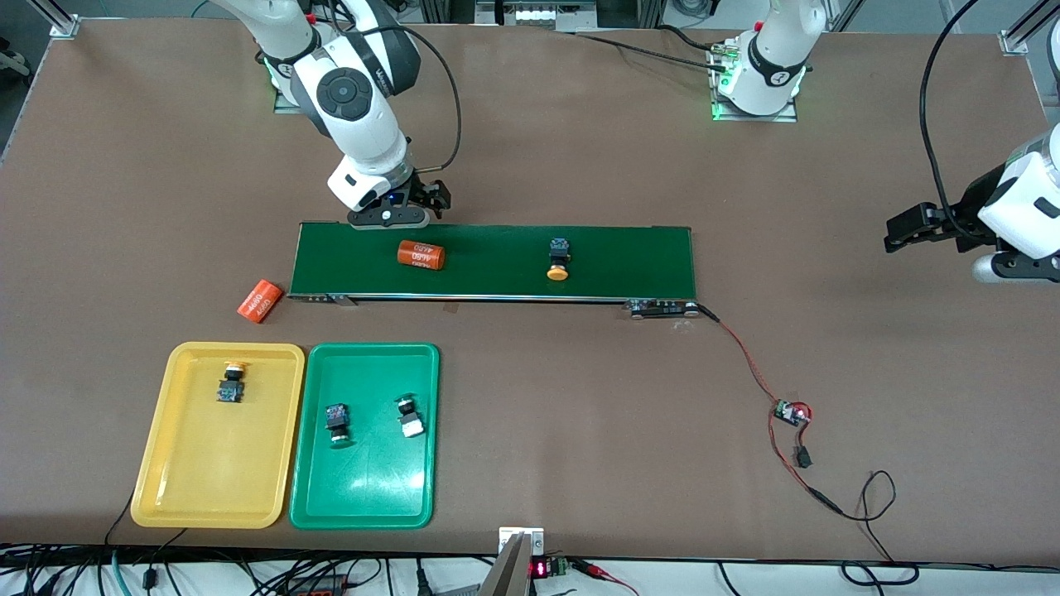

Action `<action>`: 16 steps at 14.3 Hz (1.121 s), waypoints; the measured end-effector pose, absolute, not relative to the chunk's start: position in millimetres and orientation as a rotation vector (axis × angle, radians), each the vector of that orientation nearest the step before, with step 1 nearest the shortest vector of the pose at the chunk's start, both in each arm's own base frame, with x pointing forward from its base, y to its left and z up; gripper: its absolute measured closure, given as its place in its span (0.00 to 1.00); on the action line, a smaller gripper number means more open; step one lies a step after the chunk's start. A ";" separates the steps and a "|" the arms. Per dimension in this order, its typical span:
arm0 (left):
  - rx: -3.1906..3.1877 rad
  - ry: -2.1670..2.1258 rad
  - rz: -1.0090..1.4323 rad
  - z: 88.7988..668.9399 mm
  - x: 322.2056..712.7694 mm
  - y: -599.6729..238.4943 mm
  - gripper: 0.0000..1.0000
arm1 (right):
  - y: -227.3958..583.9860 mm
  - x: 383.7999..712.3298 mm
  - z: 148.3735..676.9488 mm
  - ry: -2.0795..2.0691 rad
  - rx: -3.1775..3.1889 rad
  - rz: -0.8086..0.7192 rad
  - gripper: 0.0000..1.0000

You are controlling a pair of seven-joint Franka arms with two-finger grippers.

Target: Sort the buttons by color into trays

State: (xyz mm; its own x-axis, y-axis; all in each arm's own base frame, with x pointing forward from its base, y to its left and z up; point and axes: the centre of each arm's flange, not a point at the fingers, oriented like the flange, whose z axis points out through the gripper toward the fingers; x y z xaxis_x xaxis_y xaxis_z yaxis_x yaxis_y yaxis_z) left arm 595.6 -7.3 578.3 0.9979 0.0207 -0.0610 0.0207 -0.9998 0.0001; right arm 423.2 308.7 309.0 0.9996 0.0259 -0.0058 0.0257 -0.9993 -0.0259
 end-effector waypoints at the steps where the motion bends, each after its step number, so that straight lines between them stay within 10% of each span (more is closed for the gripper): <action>1: 3.139 0.035 -0.097 577.9 595.6 -6.4 0.00 | 309.6 423.8 308.5 -0.039 -3.113 0.008 0.00; 16: 3.103 0.107 -0.074 602.3 577.6 15.7 0.00 | 313.1 441.3 314.6 0.073 -3.075 -0.051 0.00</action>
State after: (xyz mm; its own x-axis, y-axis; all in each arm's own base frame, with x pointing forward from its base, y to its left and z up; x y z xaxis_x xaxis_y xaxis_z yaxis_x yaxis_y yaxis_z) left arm 577.6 15.7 602.3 0.9965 0.0680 -0.0486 0.0697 -0.9970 0.0341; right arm 441.3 313.1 314.6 0.9983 -0.0487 0.0315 -0.0465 -0.9967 -0.0662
